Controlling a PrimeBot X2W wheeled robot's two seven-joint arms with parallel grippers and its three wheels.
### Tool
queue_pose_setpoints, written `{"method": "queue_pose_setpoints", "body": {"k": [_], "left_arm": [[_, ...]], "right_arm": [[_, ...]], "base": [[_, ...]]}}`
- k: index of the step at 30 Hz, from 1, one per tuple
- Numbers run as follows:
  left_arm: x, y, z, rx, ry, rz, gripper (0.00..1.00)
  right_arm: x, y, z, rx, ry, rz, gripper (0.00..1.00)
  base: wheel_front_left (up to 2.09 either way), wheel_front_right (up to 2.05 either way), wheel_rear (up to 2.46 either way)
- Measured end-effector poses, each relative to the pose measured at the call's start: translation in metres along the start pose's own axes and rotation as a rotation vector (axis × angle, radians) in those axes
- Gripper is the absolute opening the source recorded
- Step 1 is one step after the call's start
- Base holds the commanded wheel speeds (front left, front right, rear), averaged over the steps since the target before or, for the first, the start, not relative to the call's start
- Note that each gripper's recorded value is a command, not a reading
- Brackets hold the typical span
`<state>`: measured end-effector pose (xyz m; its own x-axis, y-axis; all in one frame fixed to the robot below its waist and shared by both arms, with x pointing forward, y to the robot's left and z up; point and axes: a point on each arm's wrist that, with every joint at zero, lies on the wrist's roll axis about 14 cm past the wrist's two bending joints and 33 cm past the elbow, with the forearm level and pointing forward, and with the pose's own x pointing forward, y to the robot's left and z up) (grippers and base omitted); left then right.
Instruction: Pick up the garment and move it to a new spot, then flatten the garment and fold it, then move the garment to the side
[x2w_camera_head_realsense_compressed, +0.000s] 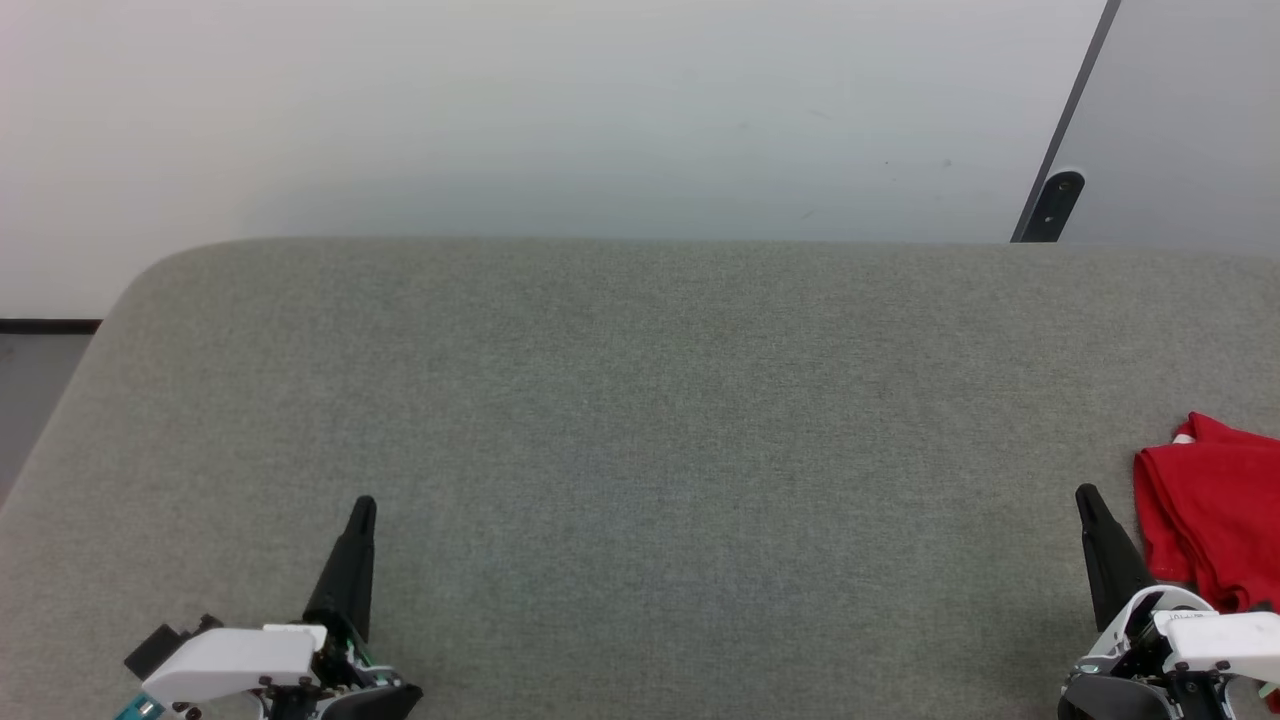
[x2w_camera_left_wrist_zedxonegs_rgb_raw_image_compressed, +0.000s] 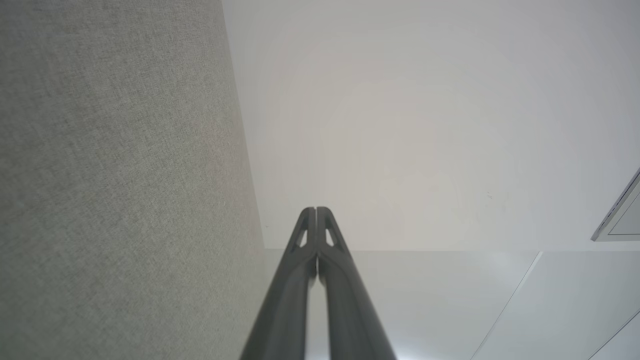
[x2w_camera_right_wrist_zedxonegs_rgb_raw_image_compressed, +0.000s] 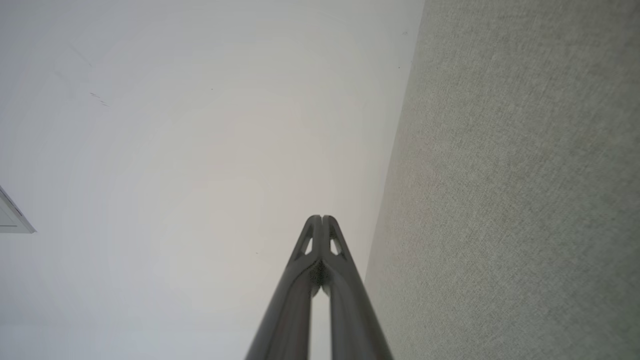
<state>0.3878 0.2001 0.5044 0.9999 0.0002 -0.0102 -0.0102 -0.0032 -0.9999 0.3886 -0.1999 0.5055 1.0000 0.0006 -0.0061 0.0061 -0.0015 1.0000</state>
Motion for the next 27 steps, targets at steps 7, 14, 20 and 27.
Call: {"method": "queue_pose_setpoints", "body": {"k": [7,14,20,27], "left_arm": [[0.0,0.0,0.0001,-0.001,0.0,0.0,0.0],[0.0,0.0,0.0001,-0.001,-0.001,0.0,0.0],[0.0,0.0001,-0.0002,-0.001,0.002,0.0,0.0],[0.0,0.0,0.0,-0.001,0.001,0.0,0.0]], "right_arm": [[0.0,0.0,0.0,0.0,0.0,0.0,0.0],[0.0,0.0,0.0,0.0,0.0,0.0,0.0],[0.0,0.0,0.0,0.0,0.0,0.0,0.0],[0.0,0.0,0.0,0.0,0.0,0.0,0.0]], "base": [[0.0,0.0,0.0],[0.0,0.0,0.0],[0.0,0.0,0.0],[0.0,0.0,0.0]]}}
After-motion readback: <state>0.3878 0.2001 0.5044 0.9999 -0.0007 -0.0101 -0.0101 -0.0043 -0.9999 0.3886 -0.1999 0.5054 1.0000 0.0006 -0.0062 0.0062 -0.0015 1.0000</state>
